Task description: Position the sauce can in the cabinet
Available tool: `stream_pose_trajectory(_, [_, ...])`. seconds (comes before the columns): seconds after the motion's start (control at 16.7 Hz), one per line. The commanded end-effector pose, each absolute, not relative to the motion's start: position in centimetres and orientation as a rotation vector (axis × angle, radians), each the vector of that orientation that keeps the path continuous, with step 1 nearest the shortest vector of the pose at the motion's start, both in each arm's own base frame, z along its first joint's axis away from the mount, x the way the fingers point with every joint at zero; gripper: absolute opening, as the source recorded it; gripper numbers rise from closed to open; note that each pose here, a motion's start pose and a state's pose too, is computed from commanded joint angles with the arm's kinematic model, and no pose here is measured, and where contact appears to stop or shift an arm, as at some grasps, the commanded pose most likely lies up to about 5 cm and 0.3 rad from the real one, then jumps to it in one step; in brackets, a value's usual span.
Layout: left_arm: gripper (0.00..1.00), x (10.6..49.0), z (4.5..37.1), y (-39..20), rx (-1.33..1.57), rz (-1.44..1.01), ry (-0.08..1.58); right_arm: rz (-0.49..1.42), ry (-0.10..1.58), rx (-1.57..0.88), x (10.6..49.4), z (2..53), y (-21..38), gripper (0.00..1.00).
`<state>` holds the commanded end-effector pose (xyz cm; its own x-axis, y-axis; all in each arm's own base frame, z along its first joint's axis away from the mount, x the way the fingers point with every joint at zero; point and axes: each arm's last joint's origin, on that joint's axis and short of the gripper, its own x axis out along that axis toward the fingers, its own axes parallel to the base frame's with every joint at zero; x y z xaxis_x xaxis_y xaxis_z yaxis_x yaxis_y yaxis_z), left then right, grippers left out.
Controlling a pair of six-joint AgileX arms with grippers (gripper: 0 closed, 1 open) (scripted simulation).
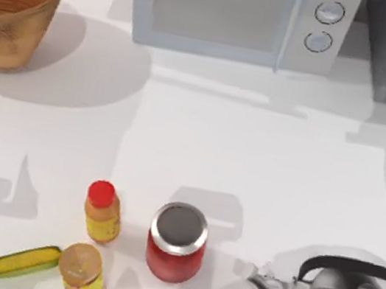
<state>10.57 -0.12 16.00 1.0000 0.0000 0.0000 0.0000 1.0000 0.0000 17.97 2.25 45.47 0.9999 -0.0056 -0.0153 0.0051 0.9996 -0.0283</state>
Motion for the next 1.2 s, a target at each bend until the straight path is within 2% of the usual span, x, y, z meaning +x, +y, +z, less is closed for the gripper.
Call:
stream_pose_trajectory(0.18, [1.0, 10.6, 16.0, -0.1, 0.0, 0.0, 0.0, -0.006, 0.001, -0.017, 20.7, 49.7, 3.2, 0.0])
stream_pose_trajectory(0.42, [1.0, 10.6, 16.0, -0.1, 0.0, 0.0, 0.0, 0.001, 0.0, -0.003, 23.6, 52.4, 4.3, 0.0])
stream_pose_trajectory(0.96, [1.0, 10.6, 16.0, -0.1, 0.0, 0.0, 0.0, 0.001, 0.004, 0.004, 24.7, 52.9, 4.7, 0.0])
stream_pose_trajectory(1.2, [1.0, 10.6, 16.0, -0.1, 0.0, 0.0, 0.0, -0.011, -0.002, 0.006, 27.9, 53.3, 4.6, 0.0])
